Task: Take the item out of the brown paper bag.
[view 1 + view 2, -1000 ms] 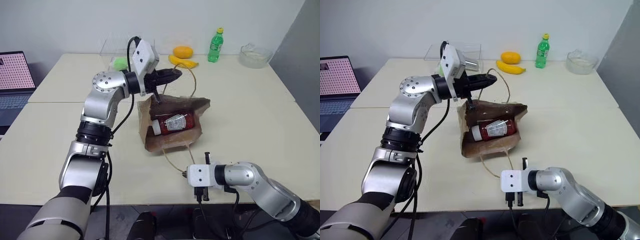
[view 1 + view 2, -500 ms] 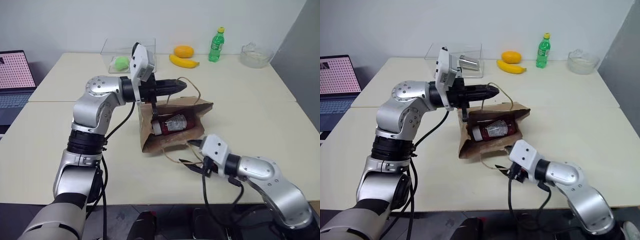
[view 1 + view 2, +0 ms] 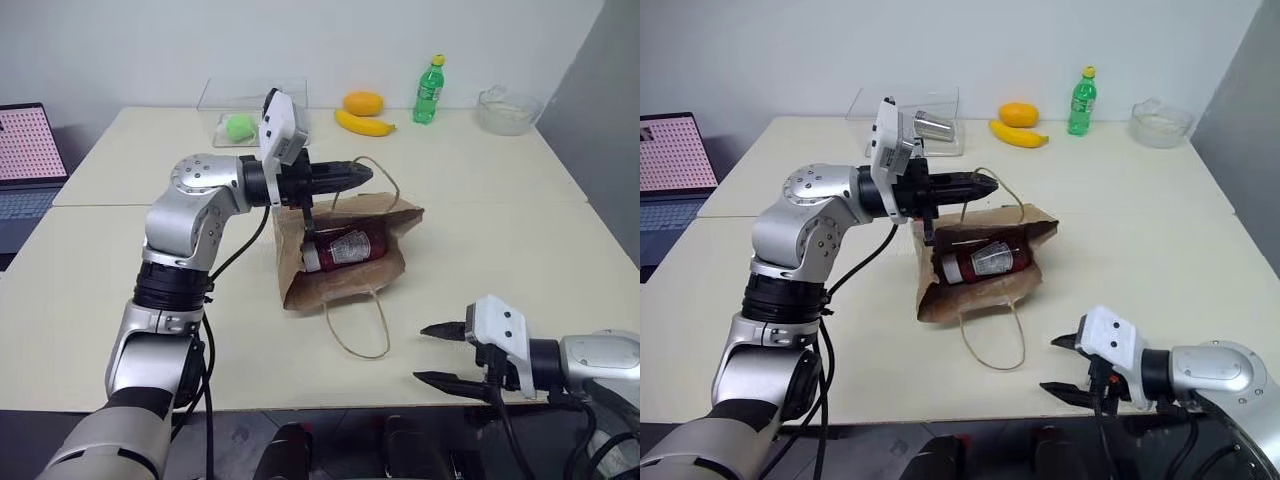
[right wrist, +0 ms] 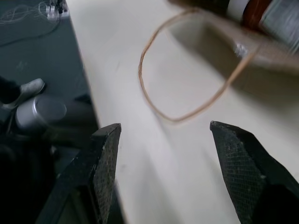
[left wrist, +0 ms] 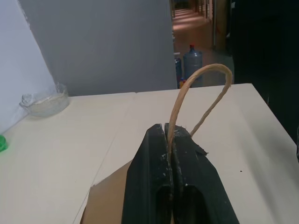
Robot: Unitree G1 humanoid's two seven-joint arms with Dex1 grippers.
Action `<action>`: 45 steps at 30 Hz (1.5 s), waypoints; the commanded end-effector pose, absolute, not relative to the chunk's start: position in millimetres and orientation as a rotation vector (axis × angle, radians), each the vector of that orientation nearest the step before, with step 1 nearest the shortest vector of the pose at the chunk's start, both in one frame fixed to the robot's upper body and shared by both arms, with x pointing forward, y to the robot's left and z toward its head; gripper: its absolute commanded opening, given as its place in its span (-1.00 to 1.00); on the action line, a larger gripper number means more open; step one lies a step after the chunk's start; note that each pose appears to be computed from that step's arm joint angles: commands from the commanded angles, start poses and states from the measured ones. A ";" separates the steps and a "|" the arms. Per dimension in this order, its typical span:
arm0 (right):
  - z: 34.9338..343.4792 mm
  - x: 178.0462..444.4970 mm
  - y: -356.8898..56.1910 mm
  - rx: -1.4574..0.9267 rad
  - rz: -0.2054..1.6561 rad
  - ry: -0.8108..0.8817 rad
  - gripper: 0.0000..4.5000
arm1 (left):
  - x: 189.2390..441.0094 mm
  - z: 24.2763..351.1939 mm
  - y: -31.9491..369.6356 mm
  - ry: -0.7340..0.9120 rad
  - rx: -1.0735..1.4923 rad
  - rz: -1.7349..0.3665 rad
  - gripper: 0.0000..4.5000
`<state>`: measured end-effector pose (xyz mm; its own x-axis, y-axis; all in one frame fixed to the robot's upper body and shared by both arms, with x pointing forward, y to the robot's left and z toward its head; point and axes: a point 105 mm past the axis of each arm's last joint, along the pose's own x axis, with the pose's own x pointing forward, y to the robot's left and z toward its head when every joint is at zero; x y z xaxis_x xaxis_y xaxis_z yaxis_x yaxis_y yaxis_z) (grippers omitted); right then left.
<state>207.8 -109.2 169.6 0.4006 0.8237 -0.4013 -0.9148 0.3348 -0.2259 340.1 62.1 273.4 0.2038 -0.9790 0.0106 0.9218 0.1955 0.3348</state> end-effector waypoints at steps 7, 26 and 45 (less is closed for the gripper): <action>196.9 284.4 -38.9 -0.717 1.021 -0.018 0.41 | 342.6 297.7 74.2 -0.317 0.288 -1.280 -1.00; 141.8 350.0 6.7 -1.409 1.001 0.008 0.99 | 346.5 299.3 79.4 -0.336 0.286 -1.240 -1.00; 123.2 377.6 5.2 -1.470 0.990 0.045 0.39 | 354.3 291.4 88.0 -0.318 0.292 -1.196 -1.00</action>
<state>375.5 13.9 128.6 0.6193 0.5447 -0.5655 -0.5568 -0.2031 -0.8054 355.3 80.5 278.6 0.3155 -0.9475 0.0515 0.8859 0.3136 0.3419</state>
